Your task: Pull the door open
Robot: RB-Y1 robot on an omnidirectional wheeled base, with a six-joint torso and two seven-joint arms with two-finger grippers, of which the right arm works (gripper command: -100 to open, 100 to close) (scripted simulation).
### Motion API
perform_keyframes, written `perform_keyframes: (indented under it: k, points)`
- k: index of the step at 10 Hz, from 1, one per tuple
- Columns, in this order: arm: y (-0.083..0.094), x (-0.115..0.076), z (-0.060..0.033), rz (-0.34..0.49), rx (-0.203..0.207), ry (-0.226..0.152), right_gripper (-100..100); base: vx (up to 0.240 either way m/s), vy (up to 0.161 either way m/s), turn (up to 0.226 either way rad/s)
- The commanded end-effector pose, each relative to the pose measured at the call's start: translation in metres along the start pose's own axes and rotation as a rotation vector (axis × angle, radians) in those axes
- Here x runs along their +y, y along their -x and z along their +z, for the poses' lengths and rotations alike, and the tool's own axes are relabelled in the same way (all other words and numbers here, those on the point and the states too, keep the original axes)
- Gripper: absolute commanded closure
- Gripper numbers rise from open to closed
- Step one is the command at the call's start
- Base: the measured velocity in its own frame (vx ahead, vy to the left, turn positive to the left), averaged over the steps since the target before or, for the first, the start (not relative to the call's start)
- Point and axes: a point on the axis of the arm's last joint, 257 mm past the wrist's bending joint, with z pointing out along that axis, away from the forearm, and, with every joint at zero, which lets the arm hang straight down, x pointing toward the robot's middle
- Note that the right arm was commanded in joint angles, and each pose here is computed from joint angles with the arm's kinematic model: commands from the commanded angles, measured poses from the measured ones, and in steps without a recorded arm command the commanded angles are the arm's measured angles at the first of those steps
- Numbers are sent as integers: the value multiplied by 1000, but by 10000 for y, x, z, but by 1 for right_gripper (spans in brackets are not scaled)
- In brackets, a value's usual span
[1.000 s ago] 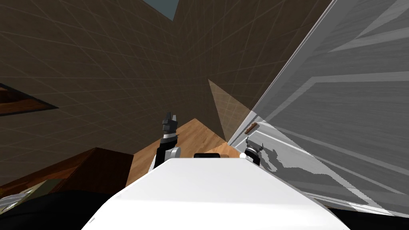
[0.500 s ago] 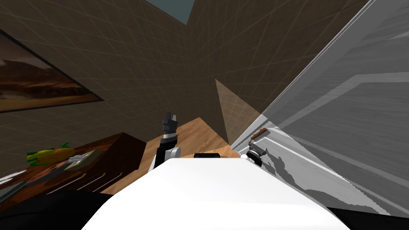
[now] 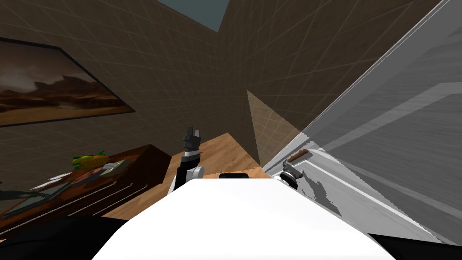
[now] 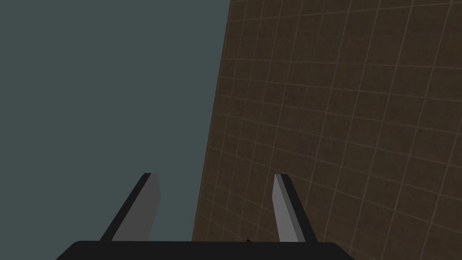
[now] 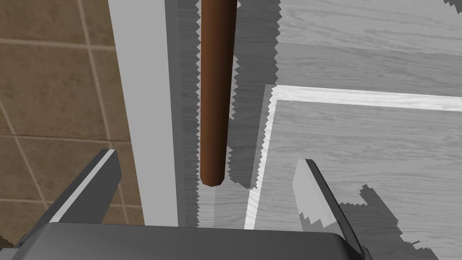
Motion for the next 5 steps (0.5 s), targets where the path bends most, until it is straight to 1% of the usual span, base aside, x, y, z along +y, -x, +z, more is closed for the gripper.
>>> perform_keyframes:
  k: [1,2,4,5]
  points:
    - [1,17,9,5,2,-16,-100,195,-25,-122]
    - [5,31,16,6,3,-30,-100,215,-17,-109]
    - [11,59,26,7,4,-52,-100,204,-54,-122]
    - [15,80,32,7,4,-67,-100,158,-74,-139]
